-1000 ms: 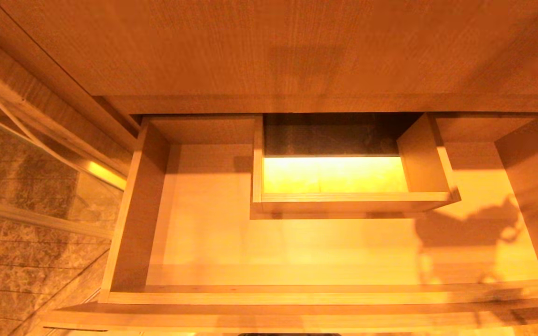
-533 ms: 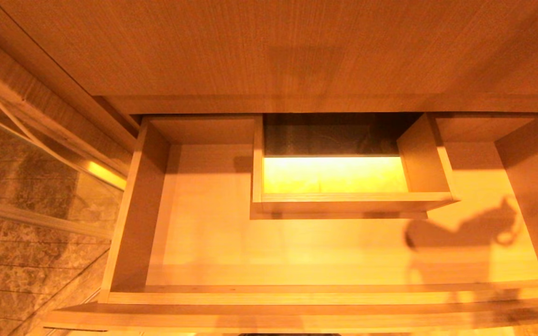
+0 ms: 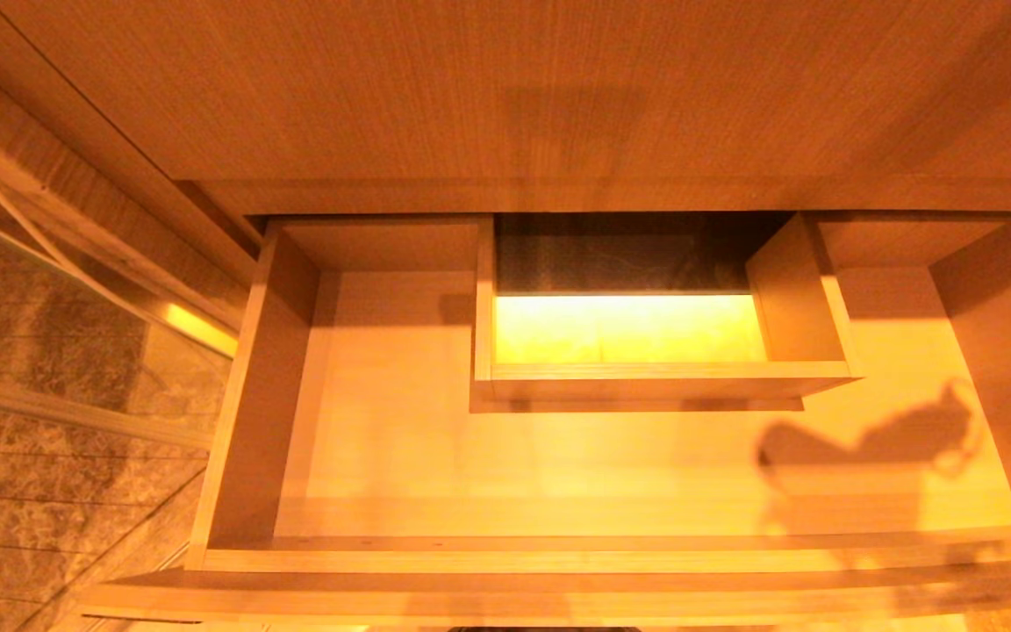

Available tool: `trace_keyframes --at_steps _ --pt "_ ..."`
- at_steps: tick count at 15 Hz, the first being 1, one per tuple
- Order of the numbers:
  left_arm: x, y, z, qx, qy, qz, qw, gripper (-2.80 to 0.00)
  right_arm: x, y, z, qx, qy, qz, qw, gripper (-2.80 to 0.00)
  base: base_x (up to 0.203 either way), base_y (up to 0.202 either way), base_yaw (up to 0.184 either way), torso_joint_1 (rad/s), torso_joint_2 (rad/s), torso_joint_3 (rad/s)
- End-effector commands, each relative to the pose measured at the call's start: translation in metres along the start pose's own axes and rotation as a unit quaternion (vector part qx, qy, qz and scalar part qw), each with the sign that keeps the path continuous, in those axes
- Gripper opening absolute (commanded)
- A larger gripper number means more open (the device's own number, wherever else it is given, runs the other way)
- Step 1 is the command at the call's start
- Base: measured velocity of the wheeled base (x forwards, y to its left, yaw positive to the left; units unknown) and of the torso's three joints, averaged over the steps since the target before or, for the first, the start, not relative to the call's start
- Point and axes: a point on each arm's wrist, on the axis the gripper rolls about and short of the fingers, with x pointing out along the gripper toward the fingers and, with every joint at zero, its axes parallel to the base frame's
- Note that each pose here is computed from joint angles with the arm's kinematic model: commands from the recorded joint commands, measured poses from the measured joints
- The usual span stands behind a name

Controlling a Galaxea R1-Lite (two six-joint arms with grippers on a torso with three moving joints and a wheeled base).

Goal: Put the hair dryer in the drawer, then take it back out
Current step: Place it on the countertop

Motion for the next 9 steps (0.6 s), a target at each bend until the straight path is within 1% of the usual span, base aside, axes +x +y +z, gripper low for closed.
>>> trace_keyframes --at_steps 1,6,8,9 --pt "0.000 0.000 0.000 0.001 0.001 0.000 1.0000 -2.80 -0.001 0.000 0.000 -0.002 0.001 0.000 1.000 -2.80 0.000 0.000 0.000 0.000 0.00 0.000" --pt "0.000 0.000 0.000 0.000 0.001 0.000 1.0000 -2.80 0.000 0.002 -0.005 -0.011 0.015 0.001 1.000 -2.80 0.000 0.000 0.000 0.000 0.00 0.000" --pt "0.000 0.000 0.000 0.000 0.001 0.000 1.0000 -2.80 0.010 0.006 -0.014 -0.014 0.048 0.006 0.999 -2.80 0.000 0.000 0.000 0.000 0.00 0.000" --pt "0.000 0.000 0.000 0.000 0.001 0.000 1.0000 -2.80 0.010 0.006 -0.015 -0.014 0.057 0.008 0.998 -2.80 0.000 0.000 0.000 0.000 0.00 0.000"
